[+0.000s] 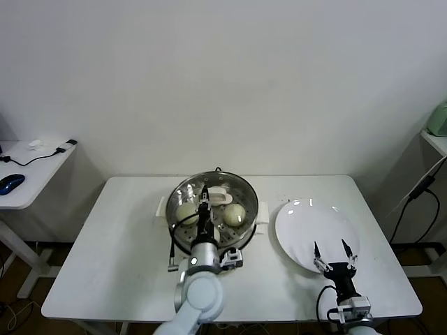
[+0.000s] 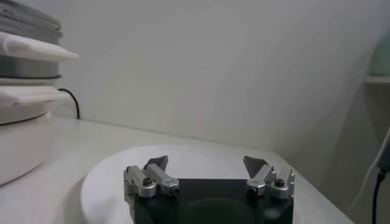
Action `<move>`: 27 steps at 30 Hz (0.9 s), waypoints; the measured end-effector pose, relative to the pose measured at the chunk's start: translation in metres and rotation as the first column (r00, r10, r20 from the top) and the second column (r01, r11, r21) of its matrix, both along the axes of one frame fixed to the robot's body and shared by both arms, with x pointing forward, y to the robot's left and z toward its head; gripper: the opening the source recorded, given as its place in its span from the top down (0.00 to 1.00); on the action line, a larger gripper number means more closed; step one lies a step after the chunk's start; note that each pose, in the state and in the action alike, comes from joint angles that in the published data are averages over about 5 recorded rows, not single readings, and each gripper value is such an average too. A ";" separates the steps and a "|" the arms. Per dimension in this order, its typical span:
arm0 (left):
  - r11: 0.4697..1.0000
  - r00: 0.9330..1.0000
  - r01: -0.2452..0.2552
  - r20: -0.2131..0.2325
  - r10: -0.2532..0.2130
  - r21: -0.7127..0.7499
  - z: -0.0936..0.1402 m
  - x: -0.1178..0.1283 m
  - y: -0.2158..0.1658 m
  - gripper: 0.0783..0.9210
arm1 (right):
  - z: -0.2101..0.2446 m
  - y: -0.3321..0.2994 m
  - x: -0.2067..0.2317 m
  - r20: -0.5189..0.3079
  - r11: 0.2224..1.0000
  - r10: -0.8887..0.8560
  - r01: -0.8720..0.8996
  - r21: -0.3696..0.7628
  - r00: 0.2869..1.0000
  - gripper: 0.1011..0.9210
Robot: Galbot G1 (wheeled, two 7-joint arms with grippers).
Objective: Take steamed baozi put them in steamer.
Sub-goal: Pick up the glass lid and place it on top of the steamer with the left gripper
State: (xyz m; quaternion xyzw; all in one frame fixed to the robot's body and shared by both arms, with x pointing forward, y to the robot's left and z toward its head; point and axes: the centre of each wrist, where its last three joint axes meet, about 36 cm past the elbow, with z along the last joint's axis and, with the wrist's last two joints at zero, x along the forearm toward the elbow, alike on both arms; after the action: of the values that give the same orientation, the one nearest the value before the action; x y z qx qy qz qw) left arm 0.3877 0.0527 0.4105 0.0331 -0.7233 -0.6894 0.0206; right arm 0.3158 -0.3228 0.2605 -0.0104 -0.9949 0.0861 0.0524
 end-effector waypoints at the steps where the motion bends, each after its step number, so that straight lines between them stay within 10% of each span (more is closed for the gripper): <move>1: 1.000 1.000 -0.001 -0.001 0.001 0.003 -0.001 0.000 0.000 0.93 | 0.000 0.000 0.000 0.002 1.000 0.000 0.000 0.000 1.000 0.12; 13: 1.000 1.000 0.007 0.002 -0.007 0.019 -0.005 0.002 -0.001 0.91 | -0.002 0.002 0.003 0.016 1.000 0.006 -0.006 -0.002 1.000 0.12; 27: 0.998 0.999 0.040 -0.014 -0.041 -0.040 0.010 -0.011 0.005 0.45 | -0.002 0.003 0.003 -0.002 0.999 0.049 -0.049 -0.014 0.999 0.12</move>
State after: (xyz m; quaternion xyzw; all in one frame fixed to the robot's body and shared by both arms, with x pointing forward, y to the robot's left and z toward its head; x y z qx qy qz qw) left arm 0.3766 0.0580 0.4203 0.0129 -0.7371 -0.6756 0.0127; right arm 0.3191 -0.3196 0.2580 0.0136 -0.9941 0.0943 0.0512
